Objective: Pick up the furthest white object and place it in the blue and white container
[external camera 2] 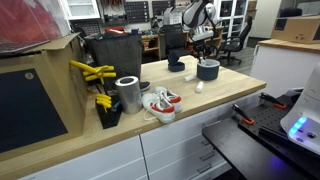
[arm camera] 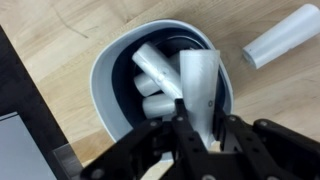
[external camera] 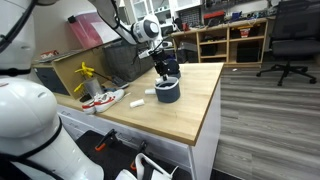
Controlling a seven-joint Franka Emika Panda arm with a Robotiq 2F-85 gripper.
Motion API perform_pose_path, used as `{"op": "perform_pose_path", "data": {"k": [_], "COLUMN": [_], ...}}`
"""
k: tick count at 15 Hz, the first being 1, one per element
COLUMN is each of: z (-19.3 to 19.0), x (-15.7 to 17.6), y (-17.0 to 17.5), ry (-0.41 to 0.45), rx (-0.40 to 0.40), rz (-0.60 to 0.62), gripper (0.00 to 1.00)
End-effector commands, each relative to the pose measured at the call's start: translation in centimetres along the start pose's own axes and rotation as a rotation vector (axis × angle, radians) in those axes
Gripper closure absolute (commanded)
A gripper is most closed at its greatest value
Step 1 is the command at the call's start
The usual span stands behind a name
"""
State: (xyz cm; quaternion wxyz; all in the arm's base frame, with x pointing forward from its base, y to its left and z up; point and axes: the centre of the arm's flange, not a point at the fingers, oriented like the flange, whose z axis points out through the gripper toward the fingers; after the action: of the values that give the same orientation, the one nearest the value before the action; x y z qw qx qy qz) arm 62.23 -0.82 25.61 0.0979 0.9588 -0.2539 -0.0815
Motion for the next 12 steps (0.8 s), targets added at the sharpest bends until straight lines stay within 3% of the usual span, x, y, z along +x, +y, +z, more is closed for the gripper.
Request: {"op": "perform_pose_path", "data": {"k": [1, 8, 9, 10, 12], "z": [-0.6, -1.5, -1.6, -1.7, -1.9], "x": [-1.4, -1.5, -1.6, -1.7, -2.0], "y": [0.1, 1.7, 1.9, 2.1, 2.3], "ry": [0.014, 0.034, 0.032, 0.03, 0.03], "rx": [-0.032, -0.112, -0.119, -0.122, -0.118], "rz": [-0.057, -0.152, -0.161, -0.173, -0.187], "gripper": [0.93, 0.93, 0.61, 0.47, 0.34]}}
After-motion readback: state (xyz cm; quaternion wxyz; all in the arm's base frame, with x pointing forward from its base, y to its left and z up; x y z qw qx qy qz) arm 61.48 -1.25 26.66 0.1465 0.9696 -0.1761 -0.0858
